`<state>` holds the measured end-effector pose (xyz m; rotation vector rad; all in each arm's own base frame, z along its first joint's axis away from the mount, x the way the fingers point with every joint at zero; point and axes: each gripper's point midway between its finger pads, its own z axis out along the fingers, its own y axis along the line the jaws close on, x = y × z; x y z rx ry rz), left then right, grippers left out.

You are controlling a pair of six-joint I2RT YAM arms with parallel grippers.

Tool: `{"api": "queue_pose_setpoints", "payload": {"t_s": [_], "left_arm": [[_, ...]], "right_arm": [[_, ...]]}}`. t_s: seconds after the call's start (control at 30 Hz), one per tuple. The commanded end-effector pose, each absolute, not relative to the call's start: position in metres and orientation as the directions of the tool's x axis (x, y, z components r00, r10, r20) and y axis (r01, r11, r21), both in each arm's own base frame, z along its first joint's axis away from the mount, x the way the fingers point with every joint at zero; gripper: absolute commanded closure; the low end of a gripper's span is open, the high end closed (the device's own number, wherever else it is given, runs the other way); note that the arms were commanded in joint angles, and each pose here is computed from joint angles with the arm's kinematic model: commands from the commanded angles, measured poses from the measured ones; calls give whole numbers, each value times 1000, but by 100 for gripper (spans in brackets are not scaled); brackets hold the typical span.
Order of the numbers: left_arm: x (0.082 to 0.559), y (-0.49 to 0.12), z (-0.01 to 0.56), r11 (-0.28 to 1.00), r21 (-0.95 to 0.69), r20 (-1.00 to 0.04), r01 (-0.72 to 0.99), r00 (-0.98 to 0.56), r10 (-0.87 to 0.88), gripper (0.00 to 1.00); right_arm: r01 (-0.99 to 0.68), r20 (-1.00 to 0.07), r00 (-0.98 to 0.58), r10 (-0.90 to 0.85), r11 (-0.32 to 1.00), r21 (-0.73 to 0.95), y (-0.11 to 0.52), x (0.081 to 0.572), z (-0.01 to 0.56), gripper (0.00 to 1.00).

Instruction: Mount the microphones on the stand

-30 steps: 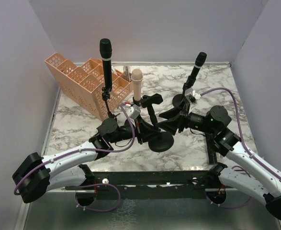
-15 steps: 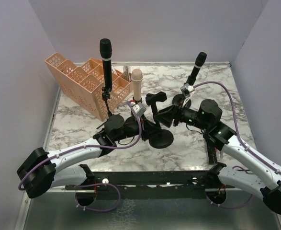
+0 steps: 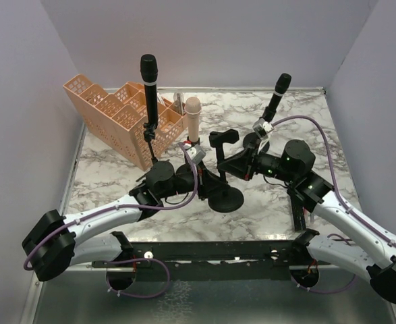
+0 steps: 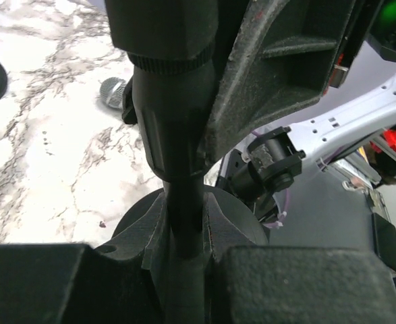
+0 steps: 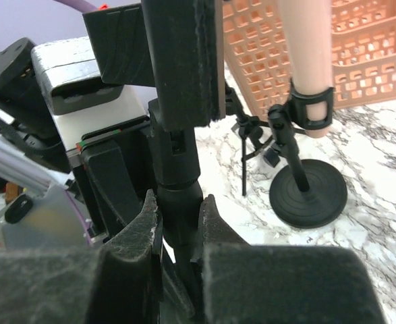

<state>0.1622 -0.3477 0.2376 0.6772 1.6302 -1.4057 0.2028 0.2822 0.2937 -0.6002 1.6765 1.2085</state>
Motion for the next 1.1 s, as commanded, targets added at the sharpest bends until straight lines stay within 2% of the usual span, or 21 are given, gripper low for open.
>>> {"api": "queue_pose_setpoints", "payload": {"t_s": [0.0,0.23,0.3,0.33,0.43,0.47,0.57,0.6,0.63,0.83,1.07], "left_arm": [[136,-348,279,61,-405,-907,912,-393,-152,100],[116,-343,281,-29,-369,-921,929,-370,-119,100],[116,-341,285,-23,-363,-922,931,-363,-132,100],[118,-341,288,-14,-363,-922,932,-361,-143,100],[129,-341,291,38,-368,-918,929,-357,-175,100],[136,-341,291,74,-375,-915,924,-356,-191,100],[162,-343,286,192,-402,-906,895,-358,-228,100],[171,-344,283,235,-411,-903,881,-358,-236,100],[181,-344,281,277,-417,-902,866,-356,-245,100],[226,-351,269,451,-392,-918,802,-311,-245,100],[243,-367,272,474,-378,-925,795,-300,-235,100]], "right_arm": [[-895,-918,-375,127,208,394,285,171,319,99],[-953,-948,-289,132,-136,271,277,118,346,99],[-956,-959,-256,121,-181,232,273,108,349,99],[-959,-960,-256,117,-152,237,273,111,349,99],[-952,-949,-298,103,47,304,275,144,343,99],[-938,-943,-313,112,116,326,275,156,341,94],[-872,-924,-347,159,309,380,269,192,332,56],[-842,-921,-346,181,372,390,265,203,330,46],[-812,-918,-345,196,429,396,260,213,328,41],[-669,-926,-325,192,646,369,243,248,314,40],[-519,-920,-369,132,792,321,240,272,284,40]]}}
